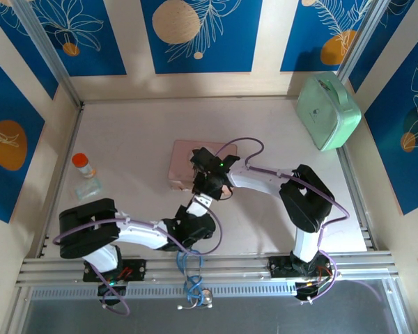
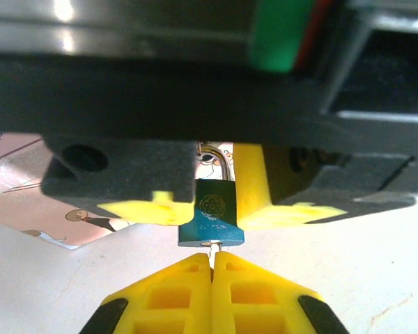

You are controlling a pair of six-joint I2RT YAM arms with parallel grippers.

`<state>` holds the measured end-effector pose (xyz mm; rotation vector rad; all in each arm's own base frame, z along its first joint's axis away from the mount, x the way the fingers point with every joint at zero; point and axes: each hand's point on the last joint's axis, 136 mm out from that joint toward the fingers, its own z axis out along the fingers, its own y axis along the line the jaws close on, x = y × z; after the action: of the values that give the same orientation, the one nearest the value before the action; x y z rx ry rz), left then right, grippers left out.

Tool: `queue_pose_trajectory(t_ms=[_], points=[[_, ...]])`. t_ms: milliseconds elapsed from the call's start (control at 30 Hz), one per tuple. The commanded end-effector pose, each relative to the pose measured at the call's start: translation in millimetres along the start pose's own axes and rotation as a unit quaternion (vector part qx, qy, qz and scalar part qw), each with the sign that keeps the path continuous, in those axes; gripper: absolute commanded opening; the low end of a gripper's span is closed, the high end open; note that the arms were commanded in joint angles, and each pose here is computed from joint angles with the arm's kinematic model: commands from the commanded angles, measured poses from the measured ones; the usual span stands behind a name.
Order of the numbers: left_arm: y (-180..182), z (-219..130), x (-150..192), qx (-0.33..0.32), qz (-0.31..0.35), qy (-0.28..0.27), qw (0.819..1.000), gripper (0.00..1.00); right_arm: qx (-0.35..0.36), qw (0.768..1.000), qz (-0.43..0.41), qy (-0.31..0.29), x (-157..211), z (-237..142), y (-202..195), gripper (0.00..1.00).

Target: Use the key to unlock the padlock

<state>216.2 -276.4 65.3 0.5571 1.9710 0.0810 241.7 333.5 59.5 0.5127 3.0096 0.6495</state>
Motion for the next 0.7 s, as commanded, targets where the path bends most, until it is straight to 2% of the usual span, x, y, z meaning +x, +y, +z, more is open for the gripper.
queue_pose_trajectory(t_ms=[0,100,167,267,367,400,500,567,600,667], points=[[-42.2,-9.8,-23.8,0.038,0.046,-0.033,0.998,0.0,0.054,0.989,0.056,0.126,46.3,30.2,-39.5,0.0],[-52.4,-5.4,-29.4,-0.024,0.142,-0.045,0.989,0.0,0.053,0.988,0.056,0.132,47.9,24.5,-39.8,0.0],[-59.4,-3.7,-30.5,-0.039,0.168,-0.05,0.984,0.0,0.053,0.985,0.064,0.149,54.8,29.9,-43.9,0.0],[-59.3,-10.8,-33.8,-0.021,0.146,-0.056,0.987,0.0,0.071,0.983,0.062,0.158,67.8,38.0,-53.6,0.0],[-58.0,-17.7,-30.8,0.014,0.118,-0.032,0.992,0.0,0.079,0.982,0.061,0.16,74.5,41.2,-60.7,0.0],[-54.1,-22.2,-32.1,0.01,0.102,-0.022,0.994,0.08,0.074,0.983,0.061,0.156,71.7,40.6,-60.5,0.0],[-33.5,-38.8,-32.8,-0.002,0.061,0.003,0.998,0.56,0.076,0.986,0.058,0.135,58.8,34.3,-59.9,0.0],[-14.6,-50.6,-33.7,-0.007,0.02,0.018,1.0,0.78,0.083,0.988,0.045,0.124,53.2,30.6,-57.2,0.0],[-2.0,-57.4,-35.8,-0.013,-0.001,0.024,1.0,0.88,0.084,0.988,0.039,0.12,51.5,29.3,-54.9,0.0],[24.0,-69.9,-40.2,-0.022,-0.054,0.042,0.997,0.93,0.087,0.989,0.031,0.114,48.2,28.6,-53.3,0.0]])
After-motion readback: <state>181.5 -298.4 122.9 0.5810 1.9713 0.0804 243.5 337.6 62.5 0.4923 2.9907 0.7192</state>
